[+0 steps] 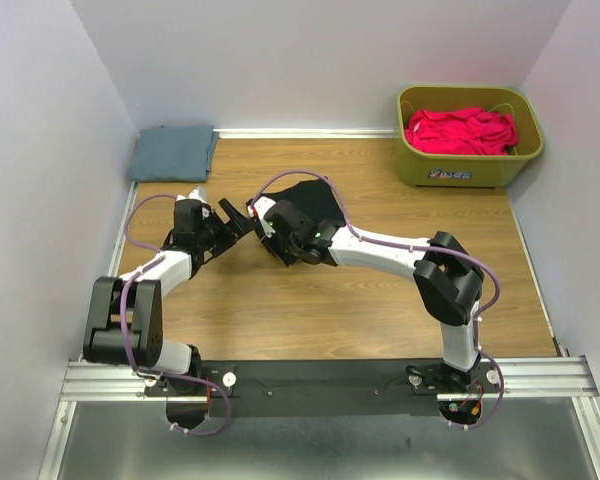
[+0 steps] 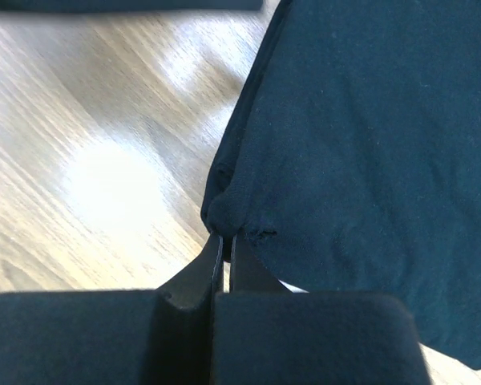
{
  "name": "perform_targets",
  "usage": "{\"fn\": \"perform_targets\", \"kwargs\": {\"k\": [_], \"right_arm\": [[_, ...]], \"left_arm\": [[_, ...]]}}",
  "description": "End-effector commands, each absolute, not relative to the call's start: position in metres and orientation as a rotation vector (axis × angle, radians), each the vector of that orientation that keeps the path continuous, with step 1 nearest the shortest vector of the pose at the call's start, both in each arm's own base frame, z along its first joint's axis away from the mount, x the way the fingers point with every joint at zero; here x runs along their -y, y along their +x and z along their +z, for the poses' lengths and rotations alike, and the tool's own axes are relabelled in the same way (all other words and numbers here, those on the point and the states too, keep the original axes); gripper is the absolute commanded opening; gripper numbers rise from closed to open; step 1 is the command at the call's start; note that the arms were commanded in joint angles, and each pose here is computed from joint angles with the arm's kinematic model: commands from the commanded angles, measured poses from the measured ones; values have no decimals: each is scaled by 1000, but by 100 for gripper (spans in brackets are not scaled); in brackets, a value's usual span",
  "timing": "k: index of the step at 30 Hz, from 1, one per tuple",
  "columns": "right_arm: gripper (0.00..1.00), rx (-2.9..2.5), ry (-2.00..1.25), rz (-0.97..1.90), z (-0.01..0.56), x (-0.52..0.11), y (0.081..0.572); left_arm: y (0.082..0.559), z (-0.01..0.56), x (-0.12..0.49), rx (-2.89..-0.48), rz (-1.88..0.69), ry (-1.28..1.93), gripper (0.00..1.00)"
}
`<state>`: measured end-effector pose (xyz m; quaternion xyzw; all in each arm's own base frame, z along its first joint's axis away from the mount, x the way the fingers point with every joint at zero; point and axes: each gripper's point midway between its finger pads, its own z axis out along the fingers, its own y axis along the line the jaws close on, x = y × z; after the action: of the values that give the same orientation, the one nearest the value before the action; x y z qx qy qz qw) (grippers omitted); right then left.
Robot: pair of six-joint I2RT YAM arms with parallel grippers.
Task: Fold and stack the t-shirts
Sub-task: Neatly place the folded tshirt to the corner
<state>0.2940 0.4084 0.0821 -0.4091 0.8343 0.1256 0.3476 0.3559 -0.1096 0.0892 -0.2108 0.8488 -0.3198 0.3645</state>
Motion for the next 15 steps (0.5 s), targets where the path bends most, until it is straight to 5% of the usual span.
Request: {"fn": "perform_targets", "kwargs": {"k": [1, 10, 15], "right_arm": [[0, -2138, -1015, 442, 101, -418, 290], [1, -2133, -979, 477, 108, -417, 295], [1, -2130, -968, 481, 109, -416, 298]], "left_arm": [[364, 94, 140, -2157, -996, -525, 98], [374, 64, 171, -2185, -1069, -573, 97], [379, 54, 182, -2194, -1061, -589, 88]]}}
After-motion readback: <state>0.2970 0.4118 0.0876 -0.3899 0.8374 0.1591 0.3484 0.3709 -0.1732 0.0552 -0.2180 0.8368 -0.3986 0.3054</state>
